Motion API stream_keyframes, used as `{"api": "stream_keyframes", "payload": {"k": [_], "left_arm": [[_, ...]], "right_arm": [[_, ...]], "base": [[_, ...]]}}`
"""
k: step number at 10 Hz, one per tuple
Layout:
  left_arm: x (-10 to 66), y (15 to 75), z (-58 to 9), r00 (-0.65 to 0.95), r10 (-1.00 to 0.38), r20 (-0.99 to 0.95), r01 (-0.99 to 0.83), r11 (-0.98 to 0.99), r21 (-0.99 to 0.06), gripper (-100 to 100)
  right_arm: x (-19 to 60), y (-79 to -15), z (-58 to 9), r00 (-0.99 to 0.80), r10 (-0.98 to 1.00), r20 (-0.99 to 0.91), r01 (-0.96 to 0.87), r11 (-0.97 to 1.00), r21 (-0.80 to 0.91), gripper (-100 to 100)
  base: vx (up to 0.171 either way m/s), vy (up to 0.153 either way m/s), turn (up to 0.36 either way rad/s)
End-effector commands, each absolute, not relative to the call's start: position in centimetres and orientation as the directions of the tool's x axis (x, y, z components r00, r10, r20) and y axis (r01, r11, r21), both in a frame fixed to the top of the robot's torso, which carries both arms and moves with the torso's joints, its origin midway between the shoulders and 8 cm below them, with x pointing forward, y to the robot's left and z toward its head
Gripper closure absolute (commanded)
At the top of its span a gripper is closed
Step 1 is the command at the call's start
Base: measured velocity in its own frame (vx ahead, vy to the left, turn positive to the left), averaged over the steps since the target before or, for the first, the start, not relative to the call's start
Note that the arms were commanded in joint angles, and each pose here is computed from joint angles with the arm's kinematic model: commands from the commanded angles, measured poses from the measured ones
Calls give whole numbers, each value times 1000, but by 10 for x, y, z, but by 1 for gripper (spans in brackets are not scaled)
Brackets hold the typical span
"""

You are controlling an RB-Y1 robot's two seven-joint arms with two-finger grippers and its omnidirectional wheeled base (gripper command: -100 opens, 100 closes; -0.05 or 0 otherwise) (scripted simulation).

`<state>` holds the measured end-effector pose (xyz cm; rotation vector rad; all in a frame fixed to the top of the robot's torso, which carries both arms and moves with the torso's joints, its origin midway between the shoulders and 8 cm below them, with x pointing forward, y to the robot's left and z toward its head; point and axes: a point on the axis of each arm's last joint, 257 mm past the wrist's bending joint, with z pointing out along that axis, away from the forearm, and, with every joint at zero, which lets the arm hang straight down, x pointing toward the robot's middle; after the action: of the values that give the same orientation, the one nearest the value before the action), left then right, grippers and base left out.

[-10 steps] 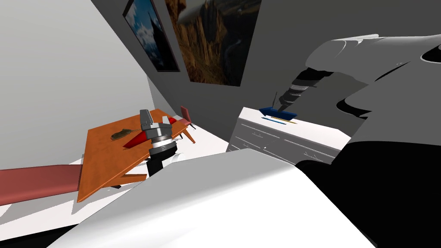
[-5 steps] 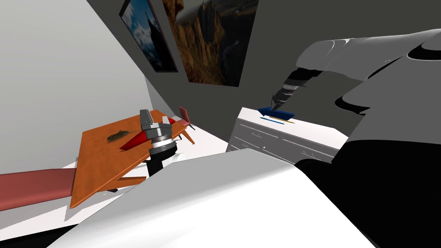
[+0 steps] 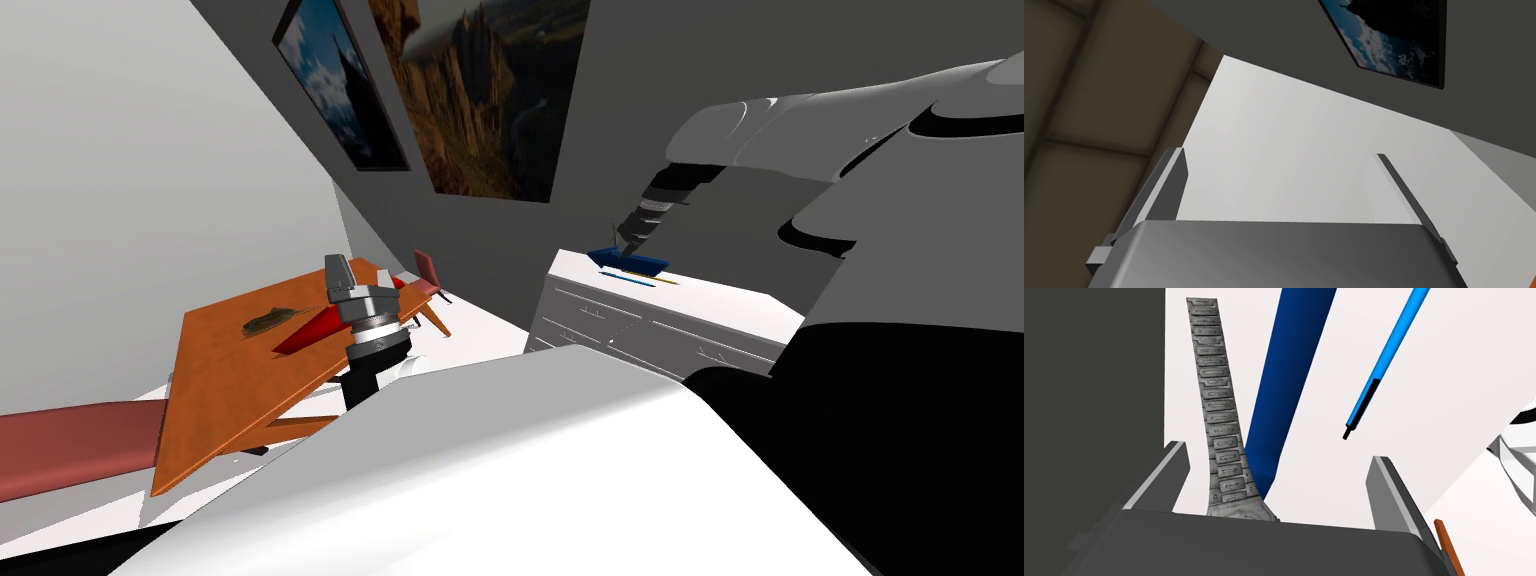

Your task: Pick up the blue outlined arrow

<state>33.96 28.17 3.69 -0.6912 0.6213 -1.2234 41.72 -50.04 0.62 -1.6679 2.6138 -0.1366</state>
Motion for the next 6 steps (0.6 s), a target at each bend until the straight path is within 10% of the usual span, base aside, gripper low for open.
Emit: {"api": "stream_keyframes", "payload": {"k": [1,6], "left_arm": [[340,282,37,230,-971,-58,620,192,-761,0],[340,282,37,230,-971,-58,620,192,-761,0]], "right_arm": [[408,-509,-2,-441,-897,35,-897,438,-69,-100],[417,-482,-10,-364,-931,29,-931,362,-47,-100]], "base": [[0,0,0],[5,3,-28]]}}
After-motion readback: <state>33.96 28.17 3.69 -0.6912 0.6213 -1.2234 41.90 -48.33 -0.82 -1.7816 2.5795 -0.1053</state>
